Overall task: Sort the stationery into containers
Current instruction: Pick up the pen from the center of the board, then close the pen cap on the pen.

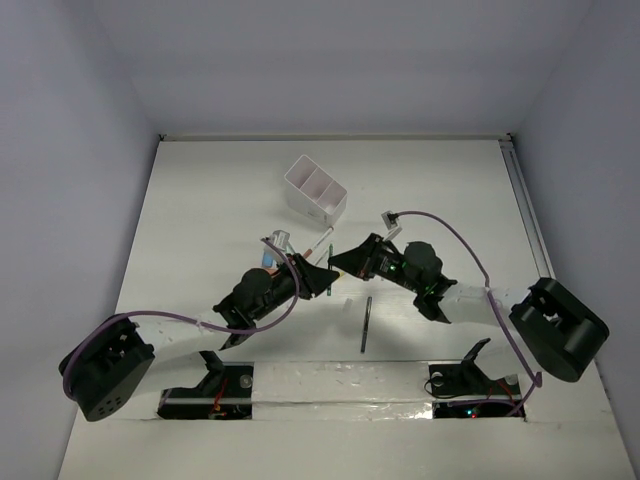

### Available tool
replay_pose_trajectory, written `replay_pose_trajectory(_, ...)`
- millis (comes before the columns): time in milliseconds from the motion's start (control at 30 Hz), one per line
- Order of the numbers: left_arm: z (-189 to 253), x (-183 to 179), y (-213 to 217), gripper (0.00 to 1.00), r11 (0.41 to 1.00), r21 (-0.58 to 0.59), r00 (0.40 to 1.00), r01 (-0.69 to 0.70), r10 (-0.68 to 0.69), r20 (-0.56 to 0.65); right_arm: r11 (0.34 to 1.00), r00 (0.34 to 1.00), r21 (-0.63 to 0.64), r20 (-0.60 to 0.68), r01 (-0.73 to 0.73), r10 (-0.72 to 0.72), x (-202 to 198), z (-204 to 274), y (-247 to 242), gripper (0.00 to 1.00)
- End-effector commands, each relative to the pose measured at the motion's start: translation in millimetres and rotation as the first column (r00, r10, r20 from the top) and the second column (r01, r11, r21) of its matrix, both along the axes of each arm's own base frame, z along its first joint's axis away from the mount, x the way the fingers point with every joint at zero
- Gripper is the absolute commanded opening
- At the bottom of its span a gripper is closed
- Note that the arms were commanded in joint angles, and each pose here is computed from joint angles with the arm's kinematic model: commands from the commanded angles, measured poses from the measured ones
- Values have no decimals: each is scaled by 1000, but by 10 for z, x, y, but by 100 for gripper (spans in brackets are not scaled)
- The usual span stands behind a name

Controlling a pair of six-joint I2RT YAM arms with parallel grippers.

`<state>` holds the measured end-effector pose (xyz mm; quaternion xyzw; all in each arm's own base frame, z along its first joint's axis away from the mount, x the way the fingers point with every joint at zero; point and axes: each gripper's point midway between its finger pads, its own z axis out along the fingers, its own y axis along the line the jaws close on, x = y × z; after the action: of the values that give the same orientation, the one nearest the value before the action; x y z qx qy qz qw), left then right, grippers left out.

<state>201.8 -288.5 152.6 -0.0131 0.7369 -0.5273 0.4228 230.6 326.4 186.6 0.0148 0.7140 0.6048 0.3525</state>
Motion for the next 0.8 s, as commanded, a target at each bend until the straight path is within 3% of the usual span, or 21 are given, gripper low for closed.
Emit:
replay_pose_trajectory(0, 249, 27, -51, 21, 999, -52, 997, 11, -7, 73, 994, 998, 97, 51, -41, 36, -67, 248, 62, 0)
replay_pose_trajectory(167, 224, 5, -70, 0, 999, -33, 997, 29, -27, 69, 995, 998, 92, 47, -38, 34, -51, 238, 71, 0)
replay_pose_trajectory(367, 164, -59, -42, 0, 999, -1, 997, 49, -49, 60, 1000, 996, 26, 92, 9, -12, -1, 302, -3, 1)
replay_pose_trajectory(400, 147, -64, -23, 0, 999, 8, 997, 45, -45, 58, 1000, 993, 21, 114, 18, -20, 26, 388, -1, 8)
replay_pose_trajectory(433, 134, -60, 11, 0, 999, 29, 998, 34, -35, 60, 999, 996, -44, 86, 19, -16, 29, 272, -9, 32)
replay_pose_trajectory(500, 111, -50, 61, 0, 998, 59, 998, 15, -19, 62, 992, 992, -122, 128, 37, -21, 51, 299, -56, 53)
replay_pose_trajectory(533, 109, -39, 115, 0, 996, 85, 998, -4, -2, 70, 980, 995, -193, 95, 39, -21, 49, 190, -92, 61)
replay_pose_trajectory(600, 124, -26, 176, 0, 994, 107, 997, -27, 19, 81, 965, 992, -251, 117, 72, -44, 45, 192, -204, 63)
replay_pose_trajectory(667, 149, -3, 270, 0, 988, 138, 994, -65, 52, 99, 936, 996, -347, 77, 64, -39, -25, 10, -318, 56)
replay_pose_trajectory(700, 161, 12, 306, 0, 986, 146, 992, -83, 68, 105, 927, 998, -370, 63, 52, -31, -62, -25, -346, 42)
replay_pose_trajectory(733, 191, 18, 357, 0, 983, 151, 990, -103, 86, 114, 898, 1000, -439, 4, 22, -22, -139, -207, -421, 1)
replay_pose_trajectory(767, 195, 19, 378, 0, 981, 159, 988, -109, 90, 124, 887, 1000, -462, -14, 7, -15, -157, -220, -431, 0)
